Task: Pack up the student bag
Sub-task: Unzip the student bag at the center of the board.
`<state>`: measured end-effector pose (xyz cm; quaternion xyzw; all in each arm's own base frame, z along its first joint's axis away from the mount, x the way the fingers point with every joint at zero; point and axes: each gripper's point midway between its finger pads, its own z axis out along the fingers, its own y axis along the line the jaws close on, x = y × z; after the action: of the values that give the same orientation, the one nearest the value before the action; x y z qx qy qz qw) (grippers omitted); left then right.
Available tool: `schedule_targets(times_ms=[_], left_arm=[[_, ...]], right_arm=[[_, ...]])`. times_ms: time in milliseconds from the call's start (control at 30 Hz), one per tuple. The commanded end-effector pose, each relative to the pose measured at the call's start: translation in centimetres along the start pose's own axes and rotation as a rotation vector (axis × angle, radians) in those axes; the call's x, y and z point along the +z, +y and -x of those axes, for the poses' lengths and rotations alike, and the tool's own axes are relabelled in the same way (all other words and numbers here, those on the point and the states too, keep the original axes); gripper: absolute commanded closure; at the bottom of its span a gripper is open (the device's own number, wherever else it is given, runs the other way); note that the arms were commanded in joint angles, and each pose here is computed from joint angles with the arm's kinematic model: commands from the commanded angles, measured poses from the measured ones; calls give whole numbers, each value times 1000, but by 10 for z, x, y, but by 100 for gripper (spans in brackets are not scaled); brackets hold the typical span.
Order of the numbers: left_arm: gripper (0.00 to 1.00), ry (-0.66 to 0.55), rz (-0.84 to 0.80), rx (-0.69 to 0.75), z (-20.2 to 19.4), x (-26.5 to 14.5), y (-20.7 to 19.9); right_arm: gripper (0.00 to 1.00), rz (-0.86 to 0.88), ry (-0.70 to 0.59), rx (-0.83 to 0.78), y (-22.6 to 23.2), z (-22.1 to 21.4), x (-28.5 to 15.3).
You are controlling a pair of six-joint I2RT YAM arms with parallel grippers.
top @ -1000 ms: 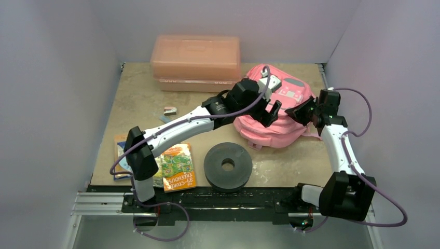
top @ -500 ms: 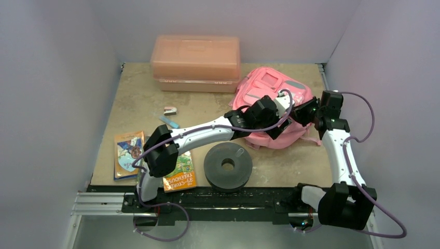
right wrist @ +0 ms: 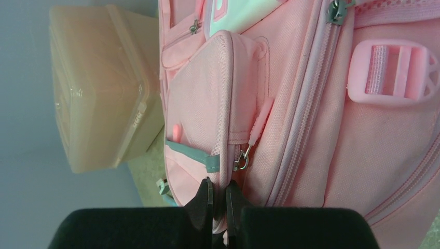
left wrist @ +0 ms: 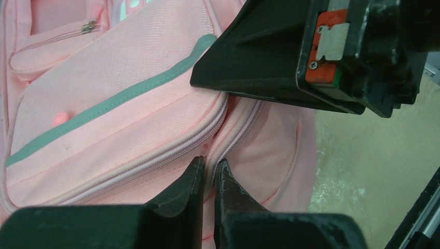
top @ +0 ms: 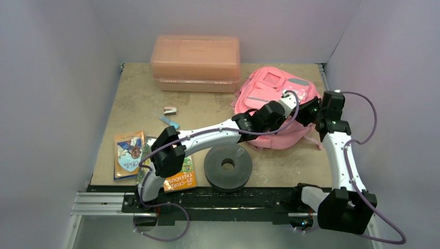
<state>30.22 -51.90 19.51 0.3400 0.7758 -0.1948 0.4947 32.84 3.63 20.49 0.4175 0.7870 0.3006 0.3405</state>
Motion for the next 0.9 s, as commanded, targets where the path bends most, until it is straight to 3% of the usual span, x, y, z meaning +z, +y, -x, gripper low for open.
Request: schedule_targets(times_ms=[0, 233, 367, 467, 567, 600, 700, 867], left_arm=[[100, -64, 109, -61, 27, 3, 32], [100, -106, 55, -139, 45, -15, 31], [100, -106, -37, -121, 50, -21, 18], [63, -107, -54, -119, 49, -30, 17], [16, -127, -65, -106, 49, -39, 16], [8, -132, -73, -99, 48, -42, 14], [0, -142, -107, -78, 39, -45, 2], [0, -126, -140, -21, 17, -36, -19]], right_arm=[[100, 199, -28, -142, 47, 2, -32], [100, 167, -78, -354, 37, 13, -28], [100, 164, -48, -277, 37, 8, -26], [100, 171, -36, -205, 44, 7, -30], [100, 165, -30, -145, 50, 9, -33], [100, 161, -33, -127, 53, 11, -34], [100, 140, -15, -53, 54, 11, -33], [100, 133, -2, 2, 59, 12, -31]])
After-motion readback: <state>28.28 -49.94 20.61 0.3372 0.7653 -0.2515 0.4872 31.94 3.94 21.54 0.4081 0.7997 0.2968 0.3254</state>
